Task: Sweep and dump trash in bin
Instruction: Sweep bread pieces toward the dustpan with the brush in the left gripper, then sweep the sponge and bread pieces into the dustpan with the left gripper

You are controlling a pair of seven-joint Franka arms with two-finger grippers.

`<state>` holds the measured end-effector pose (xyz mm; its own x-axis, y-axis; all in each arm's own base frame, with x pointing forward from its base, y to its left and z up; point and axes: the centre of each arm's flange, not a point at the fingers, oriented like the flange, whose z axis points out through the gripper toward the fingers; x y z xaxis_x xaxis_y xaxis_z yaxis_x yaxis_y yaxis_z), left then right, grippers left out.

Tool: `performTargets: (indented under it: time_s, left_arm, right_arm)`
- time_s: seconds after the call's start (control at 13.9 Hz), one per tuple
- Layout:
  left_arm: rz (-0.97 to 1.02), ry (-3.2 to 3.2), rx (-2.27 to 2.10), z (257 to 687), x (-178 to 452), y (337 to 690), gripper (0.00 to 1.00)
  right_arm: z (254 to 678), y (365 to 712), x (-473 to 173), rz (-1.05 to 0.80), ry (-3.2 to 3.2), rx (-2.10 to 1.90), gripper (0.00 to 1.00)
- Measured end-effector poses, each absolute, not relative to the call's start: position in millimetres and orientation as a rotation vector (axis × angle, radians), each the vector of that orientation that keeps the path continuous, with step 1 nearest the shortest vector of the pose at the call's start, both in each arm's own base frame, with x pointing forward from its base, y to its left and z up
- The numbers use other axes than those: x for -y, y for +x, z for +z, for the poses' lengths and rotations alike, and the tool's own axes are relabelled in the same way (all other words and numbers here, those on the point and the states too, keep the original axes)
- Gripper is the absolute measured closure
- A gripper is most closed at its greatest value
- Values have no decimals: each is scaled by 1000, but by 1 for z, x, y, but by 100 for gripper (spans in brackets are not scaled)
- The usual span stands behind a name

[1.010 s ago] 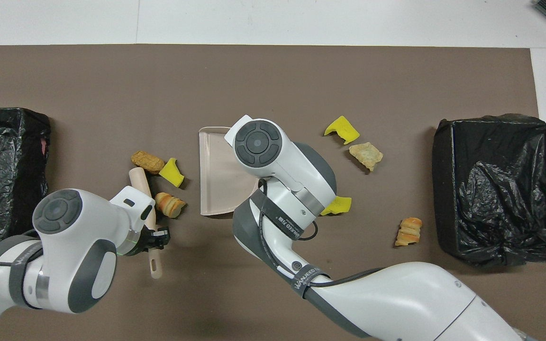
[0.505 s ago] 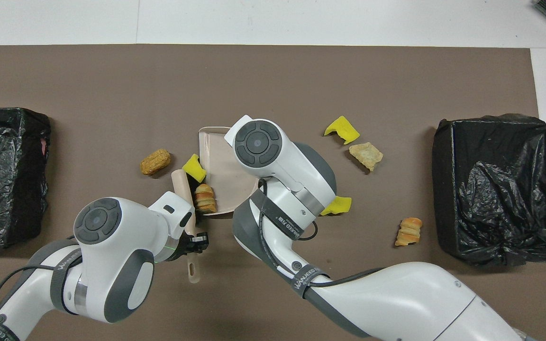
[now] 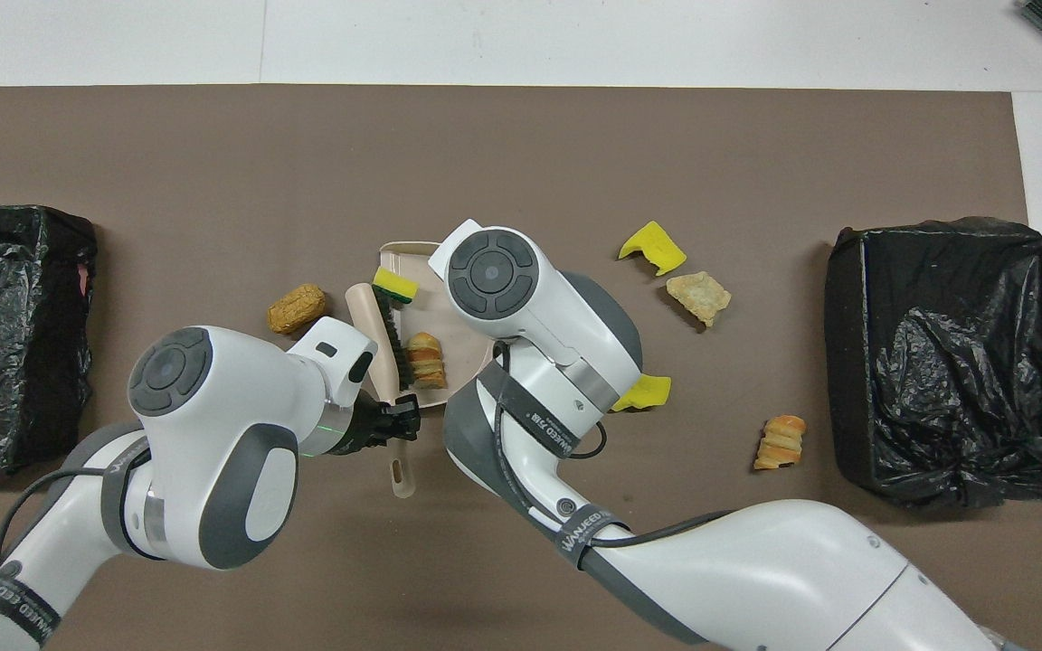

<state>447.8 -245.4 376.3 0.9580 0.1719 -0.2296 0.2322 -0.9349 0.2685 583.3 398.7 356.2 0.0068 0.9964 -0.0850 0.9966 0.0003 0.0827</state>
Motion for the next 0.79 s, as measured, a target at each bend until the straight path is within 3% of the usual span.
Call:
performTargets:
  time_s: [0.22,0.58,0.79]
  left_arm:
    - [-394,2835,-139,390,217,457,74]
    - [-297,3044,84,432,157,484,74]
    - [-238,3067,66,430,114,502,74]
  right_arm:
    - [356,583,-399,0,2141,-2134,69]
    - [356,583,-399,3,2140,-2134,69]
    - [356,584,-399,3,2141,-2134,69]
